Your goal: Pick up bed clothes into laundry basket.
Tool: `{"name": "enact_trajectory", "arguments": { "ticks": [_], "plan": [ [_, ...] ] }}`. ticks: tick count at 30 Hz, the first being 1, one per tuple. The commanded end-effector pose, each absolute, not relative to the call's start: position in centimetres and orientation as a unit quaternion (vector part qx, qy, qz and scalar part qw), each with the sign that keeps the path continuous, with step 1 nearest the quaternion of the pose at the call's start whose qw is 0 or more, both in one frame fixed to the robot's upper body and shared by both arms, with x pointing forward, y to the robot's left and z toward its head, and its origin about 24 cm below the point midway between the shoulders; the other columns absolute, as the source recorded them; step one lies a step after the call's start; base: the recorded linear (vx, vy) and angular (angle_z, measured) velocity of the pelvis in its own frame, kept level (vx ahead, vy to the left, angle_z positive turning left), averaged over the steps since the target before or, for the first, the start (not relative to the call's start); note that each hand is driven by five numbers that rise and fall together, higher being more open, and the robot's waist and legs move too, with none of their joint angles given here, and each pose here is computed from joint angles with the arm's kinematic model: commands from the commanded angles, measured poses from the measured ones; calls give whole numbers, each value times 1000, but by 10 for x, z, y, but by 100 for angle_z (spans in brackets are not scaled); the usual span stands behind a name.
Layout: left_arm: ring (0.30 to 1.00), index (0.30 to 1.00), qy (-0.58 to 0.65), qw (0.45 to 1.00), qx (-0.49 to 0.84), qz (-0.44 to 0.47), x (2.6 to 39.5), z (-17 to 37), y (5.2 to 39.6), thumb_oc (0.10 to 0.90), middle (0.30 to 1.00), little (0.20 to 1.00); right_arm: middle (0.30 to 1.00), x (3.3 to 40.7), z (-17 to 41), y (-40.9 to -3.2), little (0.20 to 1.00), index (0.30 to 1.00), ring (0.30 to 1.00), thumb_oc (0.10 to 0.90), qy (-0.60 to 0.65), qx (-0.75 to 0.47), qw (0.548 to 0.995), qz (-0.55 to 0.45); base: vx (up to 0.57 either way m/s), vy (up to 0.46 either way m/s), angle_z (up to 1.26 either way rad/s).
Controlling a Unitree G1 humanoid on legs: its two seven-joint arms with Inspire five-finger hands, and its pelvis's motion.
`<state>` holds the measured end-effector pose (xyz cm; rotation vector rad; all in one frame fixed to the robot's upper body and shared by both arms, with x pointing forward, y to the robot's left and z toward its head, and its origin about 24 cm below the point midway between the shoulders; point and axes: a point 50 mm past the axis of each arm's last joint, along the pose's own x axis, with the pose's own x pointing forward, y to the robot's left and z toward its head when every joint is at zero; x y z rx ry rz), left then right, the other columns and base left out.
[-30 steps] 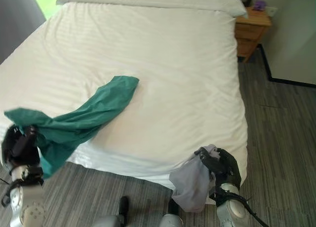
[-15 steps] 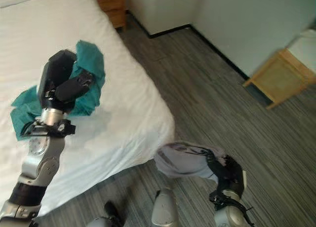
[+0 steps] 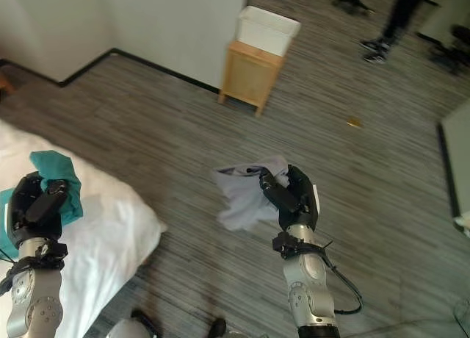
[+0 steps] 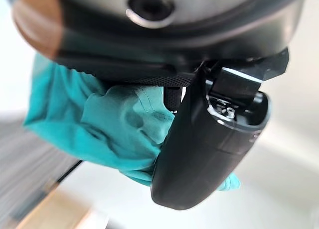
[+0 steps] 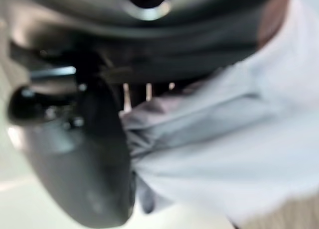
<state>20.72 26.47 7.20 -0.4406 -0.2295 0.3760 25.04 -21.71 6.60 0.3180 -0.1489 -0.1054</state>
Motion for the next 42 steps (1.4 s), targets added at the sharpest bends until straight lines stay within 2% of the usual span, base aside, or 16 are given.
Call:
{"name": "enact_trajectory", "arguments": {
  "ticks": [1,5,9,14,15,20,23,24,29,34,38,42],
  "plan": [
    [300,300,-291,931,-192,110,225,142,255,400,300,300,300,246,113,-232,300,300,300,400,-195,117,973,-29,-121,-65,-119],
    [300,300,-272,935,-199,109,224,134,255,400,300,300,300,234,103,-251,300,300,300,400,-180,103,975,-80,9,91,-61],
    [300,300,-260,944,-179,99,229,132,250,400,300,300,300,233,101,-254,300,300,300,400,-179,96,974,-97,6,160,-7],
    [300,300,-252,947,-176,90,229,130,249,400,300,300,300,236,99,-242,300,300,300,400,-164,83,981,-61,20,110,16],
    [300,300,-282,954,20,102,259,175,275,400,300,300,300,248,137,-281,300,300,300,400,-226,55,962,-145,6,66,-1],
    [300,300,-296,946,86,97,268,197,281,400,300,300,300,260,157,-274,300,300,300,400,-256,60,958,-111,10,20,-7],
    [300,300,-299,906,269,132,276,226,290,400,300,300,300,268,171,-276,300,300,300,400,-259,27,962,-85,-5,-6,-1],
    [300,300,-313,894,293,131,277,235,287,400,300,300,300,270,176,-276,300,300,300,400,-266,21,961,-79,0,0,0],
    [300,300,-334,912,214,103,283,239,278,400,300,300,300,279,197,-265,300,300,300,400,-289,4,956,-51,37,49,4],
    [300,300,-348,925,131,80,290,243,268,400,300,300,300,282,205,-239,300,300,300,400,-307,28,951,10,39,65,8],
    [300,300,-355,924,119,80,282,242,271,400,300,300,300,279,203,-242,300,300,300,400,-301,21,953,7,250,-172,-18],
    [300,300,-361,912,165,103,277,247,276,400,300,300,300,275,198,-253,300,300,300,400,-291,17,957,-10,291,-298,-1]
  ]
}}
